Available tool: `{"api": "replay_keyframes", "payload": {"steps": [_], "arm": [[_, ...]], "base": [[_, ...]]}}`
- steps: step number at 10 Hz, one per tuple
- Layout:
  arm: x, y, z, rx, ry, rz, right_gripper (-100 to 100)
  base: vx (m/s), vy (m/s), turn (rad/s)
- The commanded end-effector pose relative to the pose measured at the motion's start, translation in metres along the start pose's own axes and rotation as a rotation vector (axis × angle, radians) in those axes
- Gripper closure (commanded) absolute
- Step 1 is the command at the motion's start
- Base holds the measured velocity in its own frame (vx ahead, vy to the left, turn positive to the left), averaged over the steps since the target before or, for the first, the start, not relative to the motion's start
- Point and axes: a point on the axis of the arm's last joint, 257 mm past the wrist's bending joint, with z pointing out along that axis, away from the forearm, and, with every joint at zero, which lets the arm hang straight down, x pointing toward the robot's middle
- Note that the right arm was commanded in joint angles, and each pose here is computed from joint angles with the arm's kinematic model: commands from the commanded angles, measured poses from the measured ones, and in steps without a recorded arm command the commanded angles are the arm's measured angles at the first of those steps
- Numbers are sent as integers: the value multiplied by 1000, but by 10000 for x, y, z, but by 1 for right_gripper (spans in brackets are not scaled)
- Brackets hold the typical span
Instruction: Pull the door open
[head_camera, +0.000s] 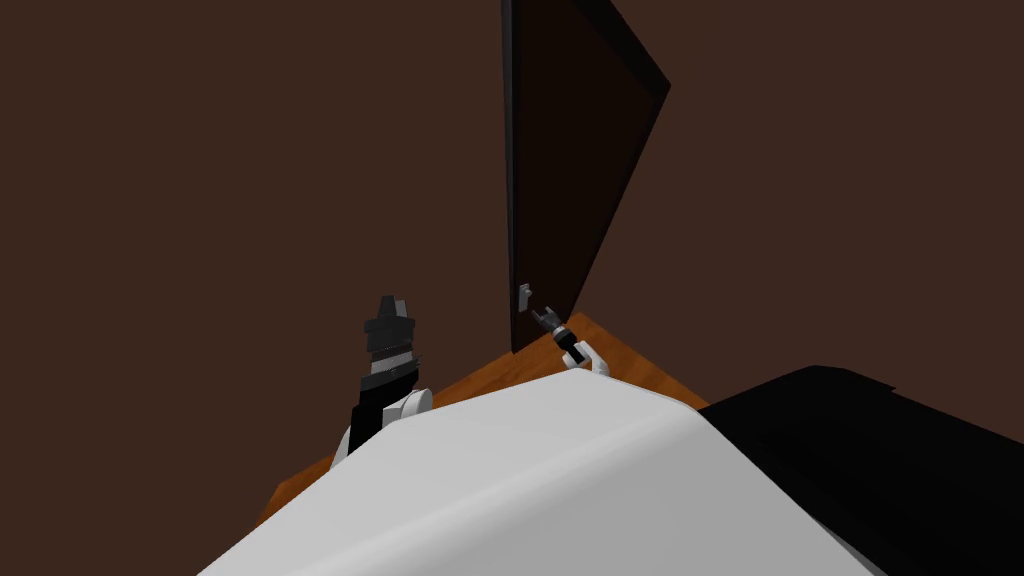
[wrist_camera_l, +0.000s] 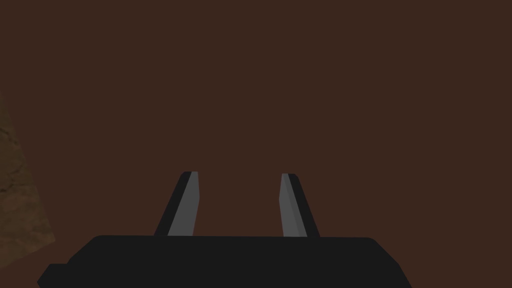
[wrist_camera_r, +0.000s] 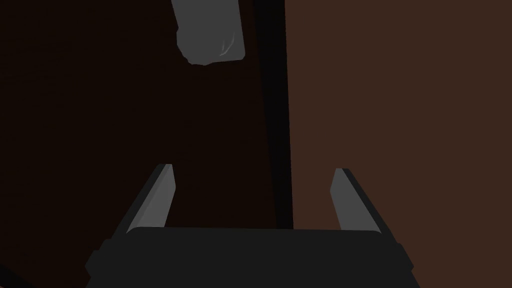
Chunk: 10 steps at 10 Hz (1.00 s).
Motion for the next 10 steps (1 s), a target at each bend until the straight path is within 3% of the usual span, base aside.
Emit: {"api": "replay_keyframes", "payload": {"steps": [1,4,5,6,10], "arm": [[100,-53,6,-3,26,-54,-100],[257,-125,5,-8,68,-135,-100],[232,-107,1,-7,60,-119,-100],[213,-227,59,33,52,-130,-100],[182,-452,158,115,40,-138,-100]], "base": [[109,-90,69],[128,-94,68],[49,-29,11],[35,-21,335],[35,-42,202]]}}
